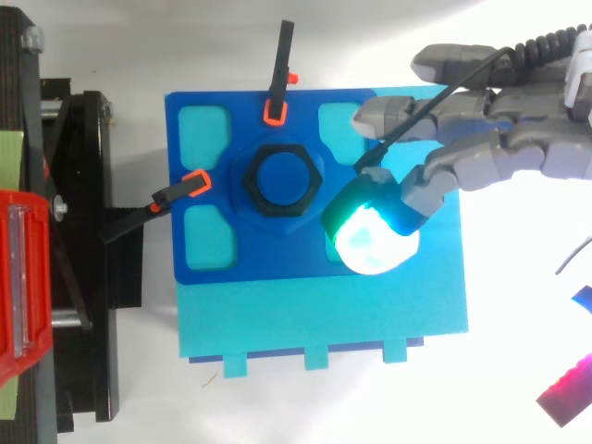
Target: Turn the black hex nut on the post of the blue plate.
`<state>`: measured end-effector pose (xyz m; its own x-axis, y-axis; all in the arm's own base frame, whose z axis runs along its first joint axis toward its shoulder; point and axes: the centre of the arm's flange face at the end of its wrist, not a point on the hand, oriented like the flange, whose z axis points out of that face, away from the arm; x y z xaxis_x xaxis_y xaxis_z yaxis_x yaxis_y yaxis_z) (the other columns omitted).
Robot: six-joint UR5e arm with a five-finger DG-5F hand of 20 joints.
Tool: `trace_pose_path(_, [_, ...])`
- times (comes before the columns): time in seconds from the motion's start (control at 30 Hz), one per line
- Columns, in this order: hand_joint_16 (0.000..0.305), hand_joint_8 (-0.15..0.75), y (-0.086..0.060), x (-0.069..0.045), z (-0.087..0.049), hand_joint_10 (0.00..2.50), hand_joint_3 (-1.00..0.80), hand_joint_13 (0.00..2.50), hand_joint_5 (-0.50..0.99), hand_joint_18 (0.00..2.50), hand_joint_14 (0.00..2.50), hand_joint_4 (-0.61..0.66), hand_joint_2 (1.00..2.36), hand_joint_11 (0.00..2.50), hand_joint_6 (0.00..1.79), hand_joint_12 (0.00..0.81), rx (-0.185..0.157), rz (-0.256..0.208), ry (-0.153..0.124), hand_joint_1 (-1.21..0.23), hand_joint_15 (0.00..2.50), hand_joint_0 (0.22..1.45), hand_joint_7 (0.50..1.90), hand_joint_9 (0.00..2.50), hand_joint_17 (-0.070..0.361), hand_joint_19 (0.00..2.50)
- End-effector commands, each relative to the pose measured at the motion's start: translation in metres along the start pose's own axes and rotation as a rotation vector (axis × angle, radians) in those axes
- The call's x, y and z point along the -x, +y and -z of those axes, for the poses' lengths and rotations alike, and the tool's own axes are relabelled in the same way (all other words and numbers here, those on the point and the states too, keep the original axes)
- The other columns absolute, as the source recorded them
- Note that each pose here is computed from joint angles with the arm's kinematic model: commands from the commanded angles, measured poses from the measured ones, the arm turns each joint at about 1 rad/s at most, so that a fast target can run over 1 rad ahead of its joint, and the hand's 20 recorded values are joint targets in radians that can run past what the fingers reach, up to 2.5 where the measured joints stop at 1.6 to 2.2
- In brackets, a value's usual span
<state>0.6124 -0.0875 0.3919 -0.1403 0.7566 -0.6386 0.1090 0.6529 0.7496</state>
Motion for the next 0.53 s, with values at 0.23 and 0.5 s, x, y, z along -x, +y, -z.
trace_pose_path(0.23, [0.055, 0.168, 0.0001, 0.0001, 0.0001, 0.00, -0.50, 0.00, -0.21, 0.00, 0.00, 0.09, 1.00, 0.00, 0.50, 0.347, 0.000, 0.000, 0.000, -0.53, 0.00, 0.47, 0.52, 0.02, 0.124, 0.03])
trace_pose_path(0.5, [0.055, 0.172, 0.0001, 0.0001, 0.0001, 0.00, -0.50, 0.00, -0.21, 0.00, 0.00, 0.11, 1.00, 0.00, 0.50, 0.346, 0.000, 0.000, 0.000, -0.54, 0.00, 0.47, 0.56, 0.05, 0.124, 0.02])
